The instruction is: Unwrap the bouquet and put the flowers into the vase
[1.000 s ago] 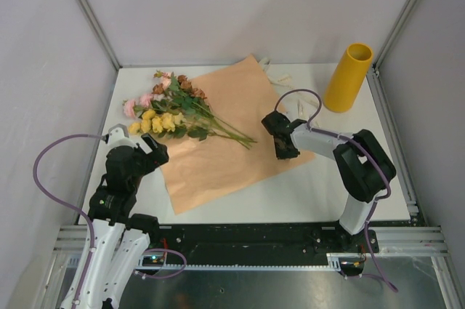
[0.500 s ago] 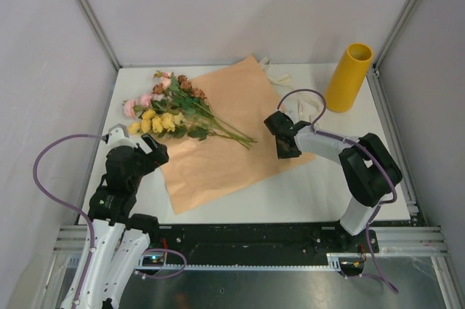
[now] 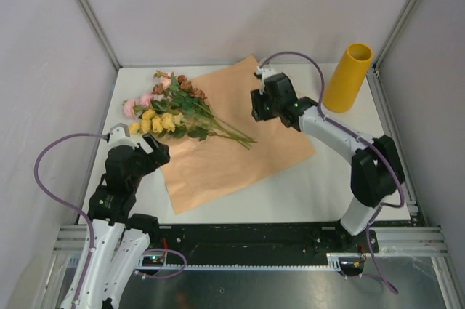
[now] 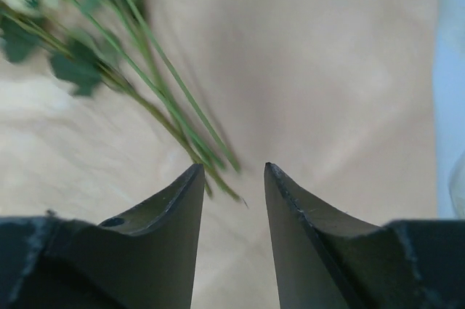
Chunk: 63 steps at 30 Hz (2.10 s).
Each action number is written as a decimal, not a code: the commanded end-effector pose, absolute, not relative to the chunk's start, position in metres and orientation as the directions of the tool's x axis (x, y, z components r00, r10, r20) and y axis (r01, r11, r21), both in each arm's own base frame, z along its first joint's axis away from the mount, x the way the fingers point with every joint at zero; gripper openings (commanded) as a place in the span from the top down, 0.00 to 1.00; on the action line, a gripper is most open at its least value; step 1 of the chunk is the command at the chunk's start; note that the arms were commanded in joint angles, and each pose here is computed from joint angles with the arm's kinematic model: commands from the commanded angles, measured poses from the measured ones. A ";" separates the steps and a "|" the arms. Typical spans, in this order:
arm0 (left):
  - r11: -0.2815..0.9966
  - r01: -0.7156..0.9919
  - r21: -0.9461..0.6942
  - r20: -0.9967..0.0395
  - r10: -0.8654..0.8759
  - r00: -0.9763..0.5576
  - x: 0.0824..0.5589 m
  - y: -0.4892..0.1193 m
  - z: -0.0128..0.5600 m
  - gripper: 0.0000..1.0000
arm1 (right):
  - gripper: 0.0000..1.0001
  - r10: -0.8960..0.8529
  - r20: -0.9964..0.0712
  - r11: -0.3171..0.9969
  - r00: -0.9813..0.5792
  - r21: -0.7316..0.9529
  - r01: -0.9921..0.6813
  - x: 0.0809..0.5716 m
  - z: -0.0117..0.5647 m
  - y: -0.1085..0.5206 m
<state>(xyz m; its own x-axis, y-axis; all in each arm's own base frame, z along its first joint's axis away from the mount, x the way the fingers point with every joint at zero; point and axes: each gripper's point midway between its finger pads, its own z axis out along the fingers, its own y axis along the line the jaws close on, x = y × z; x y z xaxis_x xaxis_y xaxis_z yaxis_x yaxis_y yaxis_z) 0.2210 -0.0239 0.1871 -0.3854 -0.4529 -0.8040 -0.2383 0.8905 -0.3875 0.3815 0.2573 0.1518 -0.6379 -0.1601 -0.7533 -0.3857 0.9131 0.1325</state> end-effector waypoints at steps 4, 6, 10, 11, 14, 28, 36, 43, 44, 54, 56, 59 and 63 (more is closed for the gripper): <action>0.907 -0.036 -0.419 -0.823 -0.397 -0.406 0.220 -0.053 0.218 0.01 | 0.54 -0.205 -0.818 0.746 -0.537 0.225 -0.627 0.442 0.181 0.343; 0.903 -0.001 -0.429 -0.817 -0.388 -0.426 0.220 -0.060 0.215 0.00 | 0.54 -0.223 -0.802 0.730 -0.554 0.239 -0.640 0.454 0.169 0.356; 0.901 0.030 -0.434 -0.815 -0.378 -0.438 0.221 -0.065 0.215 0.00 | 0.56 -0.257 -0.783 0.688 -0.566 0.263 -0.676 0.471 0.149 0.381; 0.901 0.029 -0.434 -0.815 -0.378 -0.439 0.221 -0.065 0.215 0.00 | 0.56 -0.267 -0.772 0.683 -0.576 0.271 -0.679 0.474 0.139 0.384; 0.900 0.042 -0.435 -0.817 -0.375 -0.438 0.220 -0.067 0.216 0.00 | 0.56 -0.282 -0.750 0.667 -0.598 0.295 -0.684 0.478 0.121 0.393; 0.896 0.065 -0.438 -0.826 -0.373 -0.422 0.218 -0.069 0.219 0.00 | 0.55 -0.273 -0.661 0.630 -0.699 0.426 -0.649 0.468 0.070 0.407; 0.896 0.065 -0.439 -0.826 -0.374 -0.422 0.218 -0.069 0.219 0.00 | 0.59 -0.264 -0.642 0.620 -0.720 0.458 -0.636 0.467 0.062 0.411; 0.896 0.066 -0.440 -0.827 -0.375 -0.419 0.217 -0.069 0.220 0.00 | 0.60 -0.262 -0.614 0.617 -0.744 0.486 -0.619 0.463 0.056 0.411; 0.896 0.064 -0.440 -0.826 -0.376 -0.420 0.218 -0.069 0.219 0.00 | 0.60 -0.261 -0.610 0.616 -0.748 0.491 -0.616 0.463 0.056 0.411; 0.896 0.063 -0.439 -0.826 -0.374 -0.422 0.218 -0.069 0.219 0.00 | 0.82 -0.246 -0.625 0.600 -0.741 0.502 -0.622 0.465 0.063 0.412; 0.896 0.063 -0.439 -0.826 -0.375 -0.420 0.218 -0.068 0.219 0.00 | 0.87 -0.238 -0.634 0.592 -0.736 0.506 -0.628 0.465 0.067 0.413; 0.897 0.063 -0.438 -0.829 -0.376 -0.415 0.218 -0.068 0.220 0.00 | 0.96 -0.222 -0.654 0.571 -0.723 0.514 -0.640 0.467 0.077 0.414; 0.897 0.061 -0.438 -0.829 -0.376 -0.414 0.217 -0.068 0.220 0.00 | 1.00 -0.181 -0.671 0.535 -0.719 0.546 -0.644 0.466 0.093 0.414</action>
